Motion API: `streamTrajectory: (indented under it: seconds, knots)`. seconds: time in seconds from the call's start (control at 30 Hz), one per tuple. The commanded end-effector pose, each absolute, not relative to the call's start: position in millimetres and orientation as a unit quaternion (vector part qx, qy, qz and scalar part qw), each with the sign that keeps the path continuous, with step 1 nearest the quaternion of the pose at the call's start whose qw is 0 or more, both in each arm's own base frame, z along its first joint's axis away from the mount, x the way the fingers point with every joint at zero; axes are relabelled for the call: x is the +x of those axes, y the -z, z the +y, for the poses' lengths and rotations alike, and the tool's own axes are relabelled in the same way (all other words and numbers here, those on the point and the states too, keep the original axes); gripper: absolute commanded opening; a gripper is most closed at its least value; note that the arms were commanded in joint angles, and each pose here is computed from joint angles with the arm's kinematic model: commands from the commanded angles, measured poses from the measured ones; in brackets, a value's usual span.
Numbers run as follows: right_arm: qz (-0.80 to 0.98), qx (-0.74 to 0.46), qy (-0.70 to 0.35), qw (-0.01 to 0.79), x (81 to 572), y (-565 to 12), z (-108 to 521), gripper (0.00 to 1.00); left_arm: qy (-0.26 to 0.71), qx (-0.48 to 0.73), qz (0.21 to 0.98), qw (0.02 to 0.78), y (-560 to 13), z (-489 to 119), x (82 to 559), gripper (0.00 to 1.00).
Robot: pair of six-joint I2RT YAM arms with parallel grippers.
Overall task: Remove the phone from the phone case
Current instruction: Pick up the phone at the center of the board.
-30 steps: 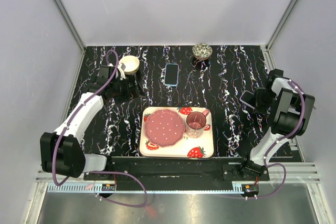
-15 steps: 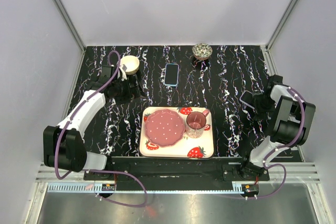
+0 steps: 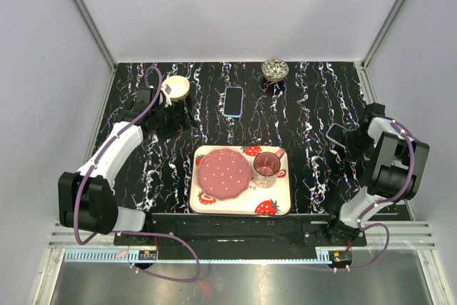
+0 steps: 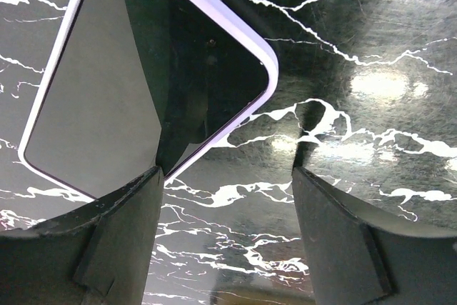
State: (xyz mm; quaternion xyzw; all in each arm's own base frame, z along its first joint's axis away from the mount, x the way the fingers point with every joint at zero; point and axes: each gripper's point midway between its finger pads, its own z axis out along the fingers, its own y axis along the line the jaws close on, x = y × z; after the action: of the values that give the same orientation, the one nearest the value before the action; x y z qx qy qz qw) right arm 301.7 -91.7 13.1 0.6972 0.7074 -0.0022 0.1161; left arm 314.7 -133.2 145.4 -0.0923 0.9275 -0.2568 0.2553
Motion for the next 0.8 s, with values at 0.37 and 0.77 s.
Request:
streamTrajectory:
  seconds: [0.37,0.77]
  knots:
    - [0.722,0.681,0.107,0.061,227,-3,-94,0.78,0.287,-0.074,0.906,0.302,-179,-142,328,0.99]
    - [0.721,0.678,0.086,0.11,265,-35,-116,0.93,0.28,-0.066,0.908,0.303,-176,-139,328,0.99]
